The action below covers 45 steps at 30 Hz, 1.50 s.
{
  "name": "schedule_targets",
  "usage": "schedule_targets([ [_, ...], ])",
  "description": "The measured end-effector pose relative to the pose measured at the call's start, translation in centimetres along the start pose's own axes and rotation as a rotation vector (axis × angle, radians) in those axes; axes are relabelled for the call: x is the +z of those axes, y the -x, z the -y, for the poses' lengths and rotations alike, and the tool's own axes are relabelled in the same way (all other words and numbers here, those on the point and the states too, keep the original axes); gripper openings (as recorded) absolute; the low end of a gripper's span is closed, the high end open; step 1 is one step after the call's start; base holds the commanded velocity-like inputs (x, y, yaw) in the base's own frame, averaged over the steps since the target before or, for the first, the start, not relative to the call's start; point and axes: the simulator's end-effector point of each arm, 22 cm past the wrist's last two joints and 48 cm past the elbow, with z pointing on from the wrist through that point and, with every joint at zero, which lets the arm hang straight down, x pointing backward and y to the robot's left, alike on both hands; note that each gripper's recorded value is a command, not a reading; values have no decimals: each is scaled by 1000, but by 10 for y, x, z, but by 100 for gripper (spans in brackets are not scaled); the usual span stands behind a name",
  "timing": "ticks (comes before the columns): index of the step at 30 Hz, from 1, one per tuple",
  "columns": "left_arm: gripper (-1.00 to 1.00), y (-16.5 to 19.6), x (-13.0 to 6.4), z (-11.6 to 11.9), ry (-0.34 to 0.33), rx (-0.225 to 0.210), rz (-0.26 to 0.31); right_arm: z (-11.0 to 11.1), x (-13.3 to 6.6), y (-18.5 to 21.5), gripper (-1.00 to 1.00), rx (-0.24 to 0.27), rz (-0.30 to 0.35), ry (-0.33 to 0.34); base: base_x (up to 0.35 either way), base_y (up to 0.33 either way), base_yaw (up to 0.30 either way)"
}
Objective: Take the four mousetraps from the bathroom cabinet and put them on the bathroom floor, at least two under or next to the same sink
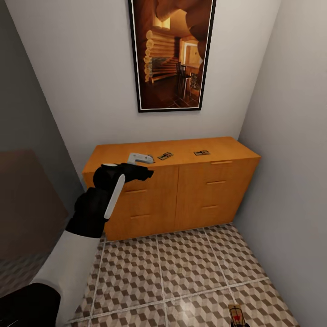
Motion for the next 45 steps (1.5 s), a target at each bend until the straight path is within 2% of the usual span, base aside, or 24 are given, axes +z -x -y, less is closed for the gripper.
schedule_targets([
  [3, 100, 1, -2, 0, -2, 12, 7, 0, 0, 0, -100, 0, 0, -1, 0, 0, 0],
  [14, 100, -14, 4, -6, 5, 20, -31, 1, 0, 0, -100, 0, 0, -2, 72, 0, 0],
  [38, 100, -17, 6, -4, 2, 22, -39, 1, 0, 0, -100, 0, 0, -3, 245, 0, 0],
  [45, 100, -17, 6, 1, -3, 34, -39, 1, 0, 0, -100, 0, 0, -3, 252, 0, 0],
])
